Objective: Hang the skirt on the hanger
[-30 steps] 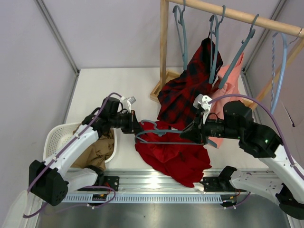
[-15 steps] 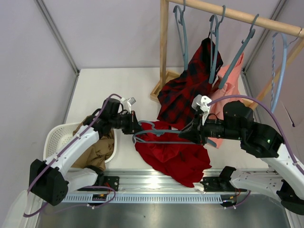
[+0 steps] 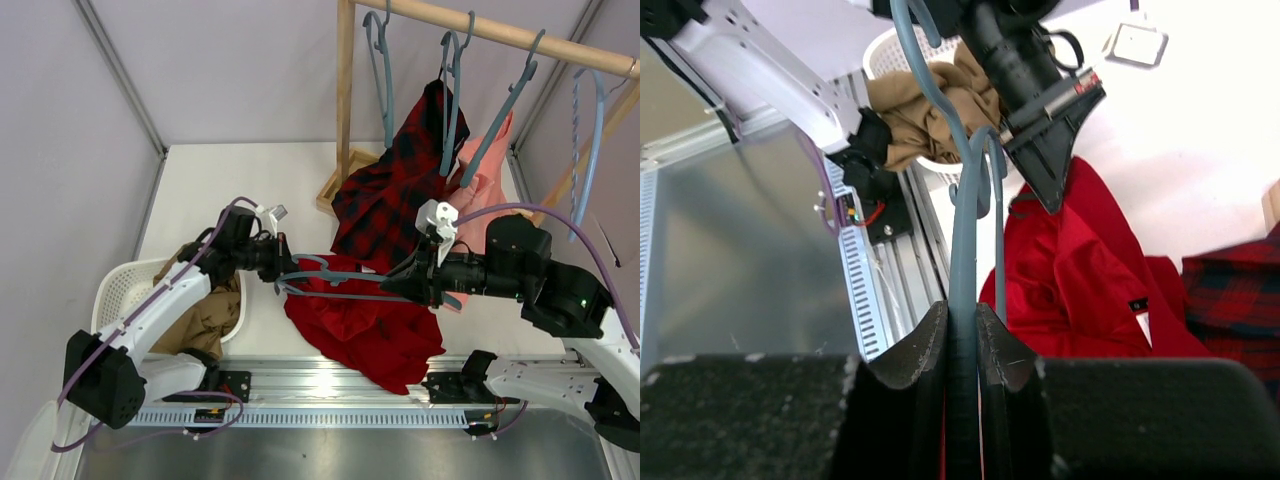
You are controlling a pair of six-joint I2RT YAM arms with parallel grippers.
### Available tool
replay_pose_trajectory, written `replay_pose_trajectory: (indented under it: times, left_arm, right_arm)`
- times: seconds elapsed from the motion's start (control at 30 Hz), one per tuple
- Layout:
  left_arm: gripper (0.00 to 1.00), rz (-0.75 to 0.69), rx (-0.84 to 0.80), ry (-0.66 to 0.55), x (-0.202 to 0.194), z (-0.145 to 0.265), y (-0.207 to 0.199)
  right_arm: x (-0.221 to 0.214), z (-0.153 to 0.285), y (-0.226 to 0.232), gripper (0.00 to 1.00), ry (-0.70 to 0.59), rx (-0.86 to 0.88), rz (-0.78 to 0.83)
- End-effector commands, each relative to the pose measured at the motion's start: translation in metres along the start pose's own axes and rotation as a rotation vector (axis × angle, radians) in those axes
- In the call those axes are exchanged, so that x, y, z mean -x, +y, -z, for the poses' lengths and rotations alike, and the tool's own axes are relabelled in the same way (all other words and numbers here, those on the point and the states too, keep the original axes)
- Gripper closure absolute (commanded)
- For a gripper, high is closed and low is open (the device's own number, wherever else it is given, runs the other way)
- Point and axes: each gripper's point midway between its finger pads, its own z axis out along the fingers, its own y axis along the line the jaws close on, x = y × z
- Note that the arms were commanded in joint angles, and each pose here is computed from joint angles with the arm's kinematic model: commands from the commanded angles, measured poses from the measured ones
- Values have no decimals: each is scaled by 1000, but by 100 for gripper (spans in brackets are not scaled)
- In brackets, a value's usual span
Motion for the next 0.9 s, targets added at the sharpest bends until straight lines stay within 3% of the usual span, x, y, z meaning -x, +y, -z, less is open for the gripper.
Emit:
replay_pose_trajectory:
  times: [0.0,0.47,0.87]
  left_arm:
    - [100,25,-29,4,1,0,-6]
    - [100,19,-46,-3,1,5,-12]
    - [100,27,-46,3,0,5,-11]
  right_arm:
    - [37,14,11,100,-126,24,30]
    - [8,5,-10,100,-17,-60,50]
    - [12,3,-18,100,-3,-96,103]
